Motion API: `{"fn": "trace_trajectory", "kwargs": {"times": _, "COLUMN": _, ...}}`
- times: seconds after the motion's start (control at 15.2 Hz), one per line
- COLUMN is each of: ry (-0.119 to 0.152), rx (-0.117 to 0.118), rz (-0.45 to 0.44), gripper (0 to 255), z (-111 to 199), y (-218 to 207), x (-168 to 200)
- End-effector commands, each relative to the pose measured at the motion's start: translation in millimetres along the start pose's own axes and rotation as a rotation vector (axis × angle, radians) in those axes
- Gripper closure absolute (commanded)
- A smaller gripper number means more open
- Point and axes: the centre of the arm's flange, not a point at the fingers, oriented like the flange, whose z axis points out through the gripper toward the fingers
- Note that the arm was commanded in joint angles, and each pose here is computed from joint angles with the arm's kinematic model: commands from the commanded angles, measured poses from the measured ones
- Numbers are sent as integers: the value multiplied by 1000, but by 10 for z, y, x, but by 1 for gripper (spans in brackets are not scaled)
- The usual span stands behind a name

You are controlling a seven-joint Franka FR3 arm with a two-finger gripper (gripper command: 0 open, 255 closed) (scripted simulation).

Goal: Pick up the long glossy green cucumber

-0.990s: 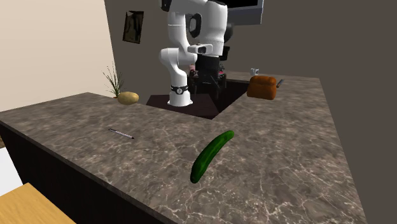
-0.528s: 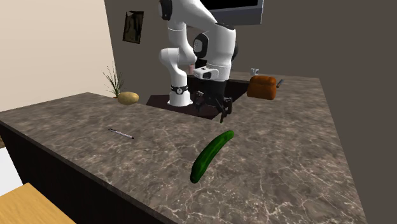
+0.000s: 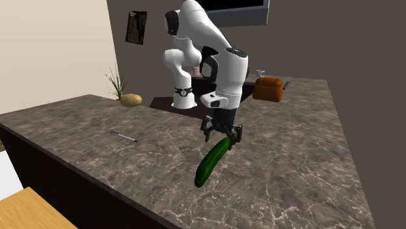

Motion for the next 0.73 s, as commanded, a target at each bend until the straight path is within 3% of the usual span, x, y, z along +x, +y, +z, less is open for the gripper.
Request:
{"fn": "trace_trajectory", "kwargs": {"times": 0.0, "ry": 0, "rx": 0, "rz": 2, "gripper": 0, "z": 104, "y": -23, "x": 15}}
{"fn": "trace_trajectory", "kwargs": {"times": 0.4, "ry": 0, "rx": 0, "rz": 2, "gripper": 0, "z": 343, "y": -56, "x": 11}}
{"fn": "trace_trajectory", "kwargs": {"times": 0.46, "ry": 0, "rx": 0, "rz": 2, "gripper": 255, "z": 341, "y": -66, "x": 4}}
{"fn": "trace_trajectory", "kwargs": {"times": 0.66, "ry": 0, "rx": 0, "rz": 2, "gripper": 255, "z": 345, "y": -67, "x": 4}}
